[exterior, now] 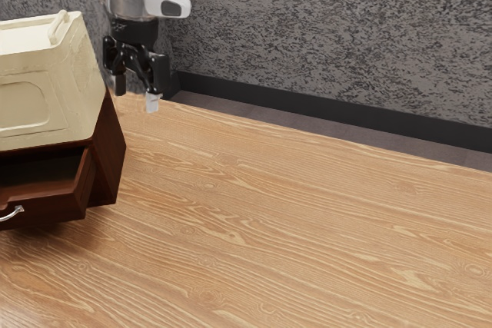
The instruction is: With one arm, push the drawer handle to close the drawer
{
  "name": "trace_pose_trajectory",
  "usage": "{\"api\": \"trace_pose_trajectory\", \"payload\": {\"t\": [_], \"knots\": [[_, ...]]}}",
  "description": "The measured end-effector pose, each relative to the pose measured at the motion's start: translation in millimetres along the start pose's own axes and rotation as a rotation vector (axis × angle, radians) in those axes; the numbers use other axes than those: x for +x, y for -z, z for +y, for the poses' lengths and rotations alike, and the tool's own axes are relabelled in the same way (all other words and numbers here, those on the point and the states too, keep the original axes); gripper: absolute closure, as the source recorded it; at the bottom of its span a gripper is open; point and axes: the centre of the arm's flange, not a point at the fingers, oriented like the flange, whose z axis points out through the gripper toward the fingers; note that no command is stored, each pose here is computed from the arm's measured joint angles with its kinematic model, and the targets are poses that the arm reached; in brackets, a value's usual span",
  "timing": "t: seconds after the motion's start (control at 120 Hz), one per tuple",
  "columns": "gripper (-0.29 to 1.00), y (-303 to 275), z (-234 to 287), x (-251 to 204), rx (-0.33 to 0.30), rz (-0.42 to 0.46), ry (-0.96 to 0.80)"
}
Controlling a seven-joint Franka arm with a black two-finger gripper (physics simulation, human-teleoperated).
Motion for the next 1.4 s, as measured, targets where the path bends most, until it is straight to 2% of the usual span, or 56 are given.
{"api": "trace_pose_trajectory", "payload": {"t": [0.133,0.3,0.342,0.417,0.517,0.567,0.675,0.817,0.867,0.942,1.0,1.1,1.133,1.208,1.317,1.4], "knots": [[0.00,14,29,17,0.009,0.153,-0.069],[0.01,27,54,22,0.018,0.250,-0.127],[0.06,28,58,18,0.019,0.262,-0.135],[0.24,23,55,4,0.032,0.269,-0.130],[0.47,-15,-29,-29,0.031,0.232,0.035],[0.55,-38,-46,-51,0.025,0.212,0.089],[0.66,-86,-52,-94,0.003,0.184,0.166],[0.73,-126,-37,-164,-0.020,0.226,0.275],[0.74,-135,-38,-193,-0.049,0.246,0.331],[0.76,-164,-51,-235,-0.129,0.254,0.416],[0.77,-180,-56,-253,-0.150,0.247,0.469],[0.77,-234,-113,-265,-0.281,0.161,0.582],[0.78,-252,-127,-265,-0.301,0.135,0.608],[0.78,-269,-143,-263,-0.263,0.125,0.658],[0.78,-283,-157,-251,-0.165,0.142,0.716],[0.78,-302,-179,-248,-0.166,0.159,0.765]]}}
